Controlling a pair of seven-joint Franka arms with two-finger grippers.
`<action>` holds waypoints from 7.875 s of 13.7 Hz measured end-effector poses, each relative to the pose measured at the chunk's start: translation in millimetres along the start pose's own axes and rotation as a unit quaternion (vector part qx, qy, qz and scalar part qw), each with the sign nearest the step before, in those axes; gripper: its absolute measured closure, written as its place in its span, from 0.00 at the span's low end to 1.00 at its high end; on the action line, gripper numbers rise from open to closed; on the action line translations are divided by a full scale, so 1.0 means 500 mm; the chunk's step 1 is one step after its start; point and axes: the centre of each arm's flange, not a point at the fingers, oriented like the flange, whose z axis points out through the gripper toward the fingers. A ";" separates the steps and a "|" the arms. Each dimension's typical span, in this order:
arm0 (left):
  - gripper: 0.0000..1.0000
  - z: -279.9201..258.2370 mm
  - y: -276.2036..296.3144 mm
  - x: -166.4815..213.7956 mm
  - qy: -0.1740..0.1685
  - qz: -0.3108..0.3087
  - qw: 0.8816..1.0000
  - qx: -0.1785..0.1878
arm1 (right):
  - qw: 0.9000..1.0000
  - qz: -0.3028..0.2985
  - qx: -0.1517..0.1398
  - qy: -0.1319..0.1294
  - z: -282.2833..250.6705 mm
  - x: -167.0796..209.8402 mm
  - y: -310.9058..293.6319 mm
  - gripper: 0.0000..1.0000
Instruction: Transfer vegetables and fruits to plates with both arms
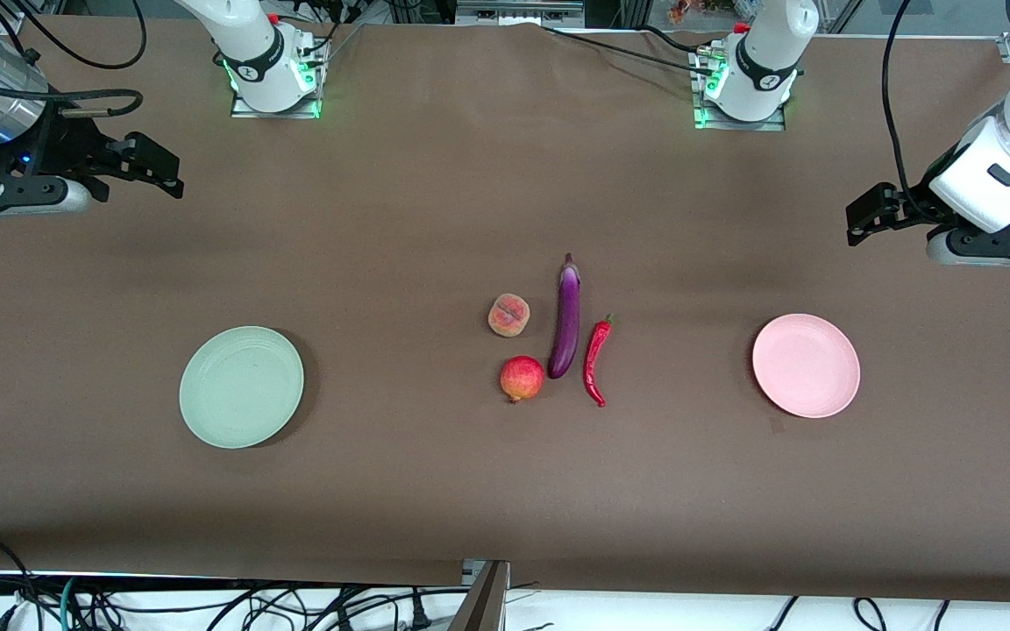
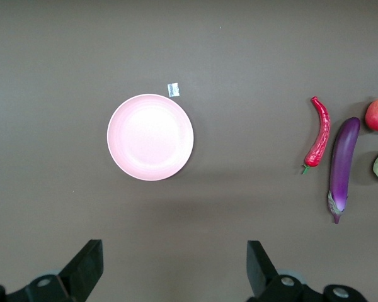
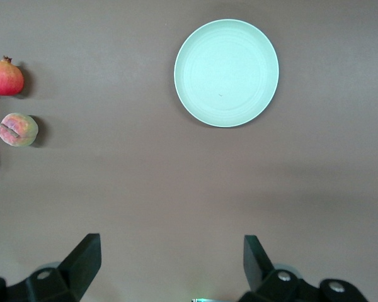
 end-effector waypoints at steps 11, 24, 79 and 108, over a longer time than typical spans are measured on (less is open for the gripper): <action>0.00 0.000 0.004 0.000 0.000 0.002 1.000 0.000 | 1.000 -0.013 -0.001 -0.003 0.039 0.014 -0.083 0.00; 0.00 0.000 0.005 0.000 0.000 0.002 1.000 0.000 | 0.987 0.111 0.033 0.107 0.759 0.049 -0.809 0.00; 0.38 0.846 0.568 0.141 -0.023 -0.079 0.994 -0.066 | 0.996 0.077 -0.011 0.047 0.637 0.350 -0.182 0.00; 0.20 0.756 -0.107 0.258 -0.096 0.080 0.991 0.046 | 0.941 0.231 0.176 0.171 0.906 0.183 -0.763 0.06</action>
